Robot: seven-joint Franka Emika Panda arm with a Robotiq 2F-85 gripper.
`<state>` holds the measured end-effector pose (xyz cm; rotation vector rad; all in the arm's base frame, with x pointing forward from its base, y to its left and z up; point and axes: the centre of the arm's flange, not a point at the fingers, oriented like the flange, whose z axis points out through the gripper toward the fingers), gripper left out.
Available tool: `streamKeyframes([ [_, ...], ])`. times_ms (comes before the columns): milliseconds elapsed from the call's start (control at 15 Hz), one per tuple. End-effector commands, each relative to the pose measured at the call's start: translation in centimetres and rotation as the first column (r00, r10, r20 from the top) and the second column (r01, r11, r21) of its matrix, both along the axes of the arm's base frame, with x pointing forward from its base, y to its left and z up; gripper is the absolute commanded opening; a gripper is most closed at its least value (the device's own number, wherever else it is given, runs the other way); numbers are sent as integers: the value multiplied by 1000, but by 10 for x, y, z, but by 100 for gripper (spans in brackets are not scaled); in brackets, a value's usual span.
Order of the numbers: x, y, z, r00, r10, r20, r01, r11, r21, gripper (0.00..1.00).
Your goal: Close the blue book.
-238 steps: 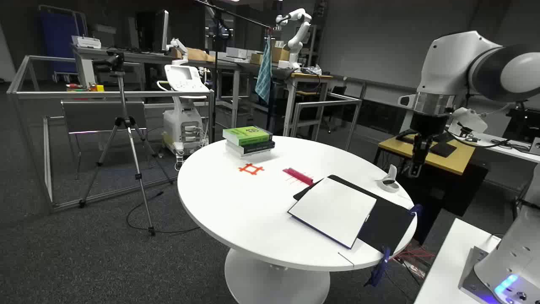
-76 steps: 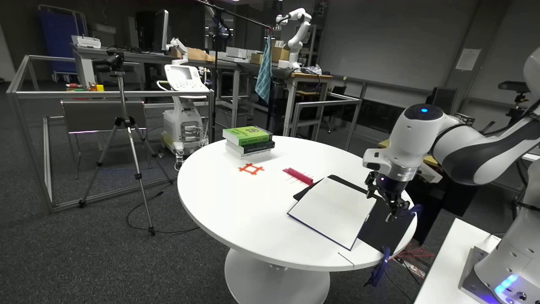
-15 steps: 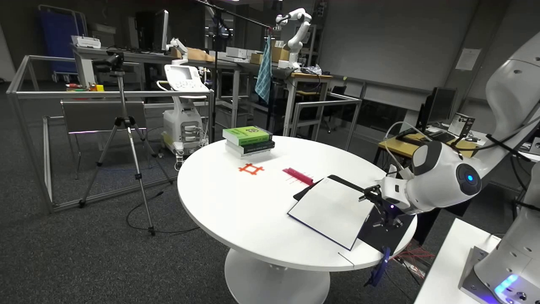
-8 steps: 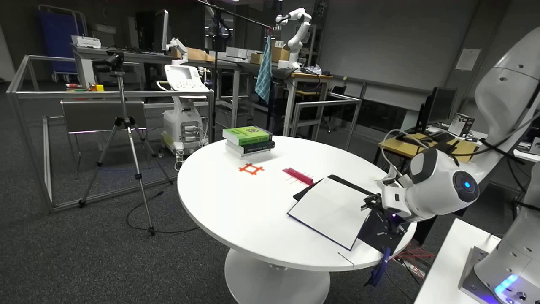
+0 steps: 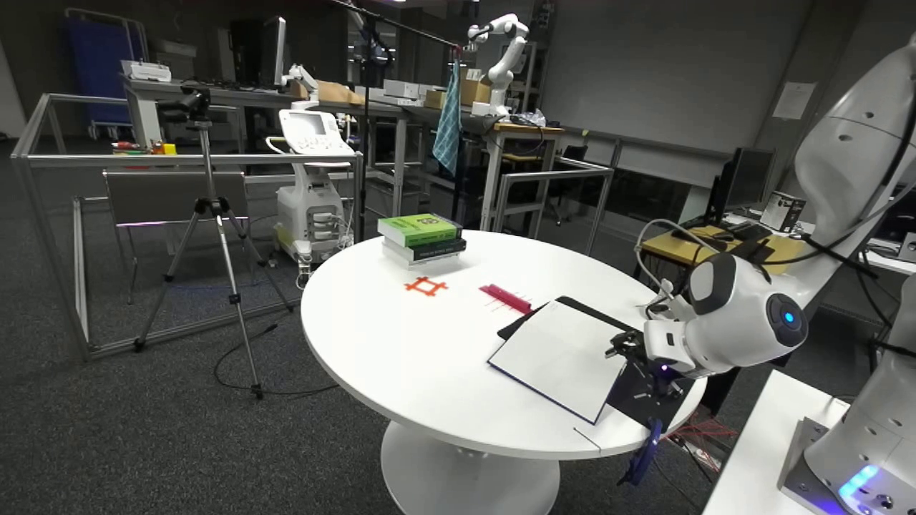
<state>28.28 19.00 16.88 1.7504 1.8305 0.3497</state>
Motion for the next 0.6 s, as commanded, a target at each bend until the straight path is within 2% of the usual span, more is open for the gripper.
streamKeyframes([
  [0, 13, -1, -4, 999, 35, 11, -35, 999, -33, 100],
  [67, 14, 0, -2, 1000, 2, -20, -3, 999, -42, 100],
  [133, 4, 1, -2, 1000, 12, -5, -12, 1000, -10, 100],
  [533, 3, 1, -8, 999, 39, -12, -39, 999, -9, 100],
])
